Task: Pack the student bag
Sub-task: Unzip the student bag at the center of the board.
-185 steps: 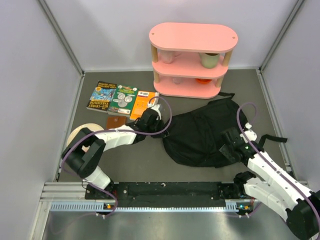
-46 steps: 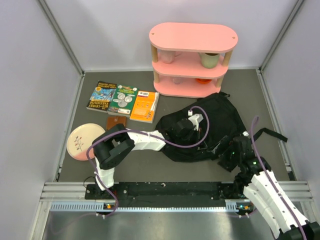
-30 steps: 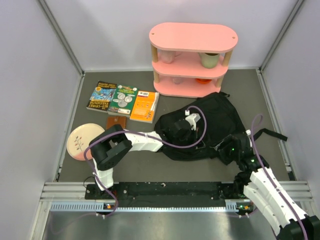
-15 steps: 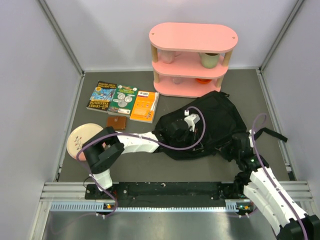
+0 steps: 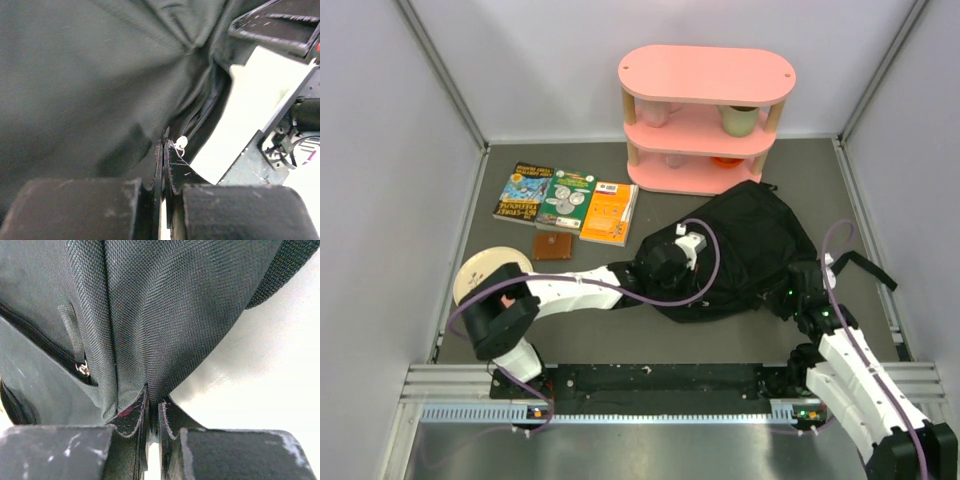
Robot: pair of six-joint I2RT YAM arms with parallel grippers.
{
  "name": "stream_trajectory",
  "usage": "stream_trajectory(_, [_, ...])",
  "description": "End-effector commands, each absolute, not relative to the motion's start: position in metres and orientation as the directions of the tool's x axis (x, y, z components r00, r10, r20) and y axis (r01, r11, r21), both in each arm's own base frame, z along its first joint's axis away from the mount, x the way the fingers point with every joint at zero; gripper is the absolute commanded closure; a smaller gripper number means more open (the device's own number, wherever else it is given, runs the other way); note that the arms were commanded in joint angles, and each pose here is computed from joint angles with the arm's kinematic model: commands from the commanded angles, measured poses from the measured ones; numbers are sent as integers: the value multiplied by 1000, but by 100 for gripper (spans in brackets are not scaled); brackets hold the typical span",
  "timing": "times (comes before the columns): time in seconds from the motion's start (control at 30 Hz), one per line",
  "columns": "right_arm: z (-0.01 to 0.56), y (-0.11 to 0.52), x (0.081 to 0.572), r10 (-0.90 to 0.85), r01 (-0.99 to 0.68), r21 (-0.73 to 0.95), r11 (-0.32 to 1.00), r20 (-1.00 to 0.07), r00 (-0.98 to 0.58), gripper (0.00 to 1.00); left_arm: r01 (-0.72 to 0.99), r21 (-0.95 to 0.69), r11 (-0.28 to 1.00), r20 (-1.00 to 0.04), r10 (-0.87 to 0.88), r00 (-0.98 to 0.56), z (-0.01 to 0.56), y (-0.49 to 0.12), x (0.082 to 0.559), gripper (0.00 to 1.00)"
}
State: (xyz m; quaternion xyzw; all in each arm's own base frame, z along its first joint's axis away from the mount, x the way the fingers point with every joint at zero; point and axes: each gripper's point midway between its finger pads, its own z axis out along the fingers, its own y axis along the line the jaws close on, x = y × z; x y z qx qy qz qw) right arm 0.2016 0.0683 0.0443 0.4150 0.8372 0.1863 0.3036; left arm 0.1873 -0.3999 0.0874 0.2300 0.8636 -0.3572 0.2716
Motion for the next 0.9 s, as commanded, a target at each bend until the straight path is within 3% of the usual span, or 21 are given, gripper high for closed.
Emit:
stream_trajectory(0.0, [84,31,236,750,528,539,656,-547,-372,100,569,-342,747,-677,224,-701,90,-356,201,100])
stream_trajectory(0.07, [97,34,241,696,472,514,716,-576,-428,95,581,-350,735,-684,223,-695,95,-354,197,100])
stream_trajectory(0.1, [101,46,240,680,425,531,733,-554,-480,75,585,-357,728,-684,222,-694,97,-355,195,100])
stream_trajectory(0.17, [113,60,238,646,348,555,755,-541,-539,54,592,-379,711,-688,211,-694,103,-361,194,100])
stream_trajectory(0.2, [117,72,234,636,305,586,750,-516,-574,33,591,-382,711,-688,207,-695,103,-362,195,100])
stream_trajectory(0.27, [134,77,234,632,253,617,745,-532,-564,2,585,-390,711,-686,199,-699,104,-367,197,100])
stream_trajectory(0.43, [205,66,237,583,194,574,795,-637,-504,1,591,-416,691,-674,202,-710,106,-373,194,100])
stream_trajectory(0.6, [218,95,220,665,178,714,677,-488,-565,1,590,-421,689,-691,178,-701,117,-373,196,100])
stream_trajectory(0.77, [191,126,202,669,169,813,557,-319,-672,1,592,-416,691,-700,173,-693,124,-372,197,100])
stream_trajectory(0.87, [182,122,198,699,172,824,539,-324,-638,1,598,-411,688,-701,180,-690,124,-374,198,100])
